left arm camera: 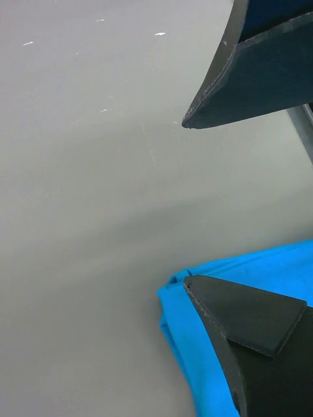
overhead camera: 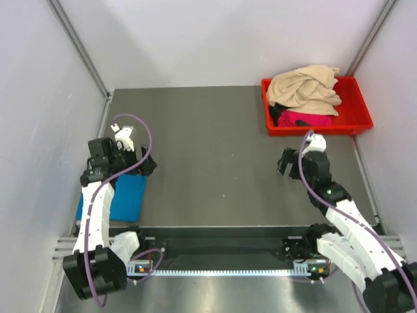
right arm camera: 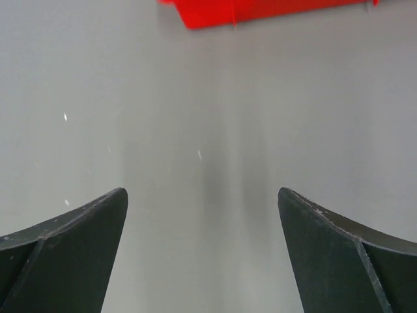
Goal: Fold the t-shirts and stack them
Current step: Grab the tshirt from the pile
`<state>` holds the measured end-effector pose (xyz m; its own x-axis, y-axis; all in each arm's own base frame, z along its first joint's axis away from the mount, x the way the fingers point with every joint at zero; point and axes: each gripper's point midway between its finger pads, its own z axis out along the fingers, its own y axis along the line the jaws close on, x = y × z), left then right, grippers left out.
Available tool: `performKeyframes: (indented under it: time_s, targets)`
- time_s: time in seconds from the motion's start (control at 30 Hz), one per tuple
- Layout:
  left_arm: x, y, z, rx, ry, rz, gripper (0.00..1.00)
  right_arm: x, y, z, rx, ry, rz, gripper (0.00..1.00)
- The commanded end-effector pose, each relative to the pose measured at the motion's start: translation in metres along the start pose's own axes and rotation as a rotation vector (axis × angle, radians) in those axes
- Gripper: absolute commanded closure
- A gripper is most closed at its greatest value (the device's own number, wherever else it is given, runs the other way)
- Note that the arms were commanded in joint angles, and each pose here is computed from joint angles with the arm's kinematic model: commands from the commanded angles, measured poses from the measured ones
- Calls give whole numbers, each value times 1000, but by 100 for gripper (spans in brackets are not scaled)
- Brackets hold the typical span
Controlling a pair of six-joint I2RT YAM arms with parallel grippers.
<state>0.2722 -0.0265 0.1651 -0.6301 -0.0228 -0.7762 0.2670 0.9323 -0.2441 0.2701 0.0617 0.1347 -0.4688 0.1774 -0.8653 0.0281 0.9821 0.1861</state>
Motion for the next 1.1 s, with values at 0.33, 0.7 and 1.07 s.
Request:
performKeyframes:
  time_s: [0.33, 0.7, 1.07]
  targets:
    - [-94, -22, 73, 27, 39, 233, 1, -238, -30, 120, 153, -248, 192, 4]
    - [-74, -29, 110, 60, 133, 213, 1, -255, -105, 284, 315, -195, 234, 23]
    - [-67, -27, 106, 51, 169, 230, 1, -292, -102, 243, 333, -292, 178, 100]
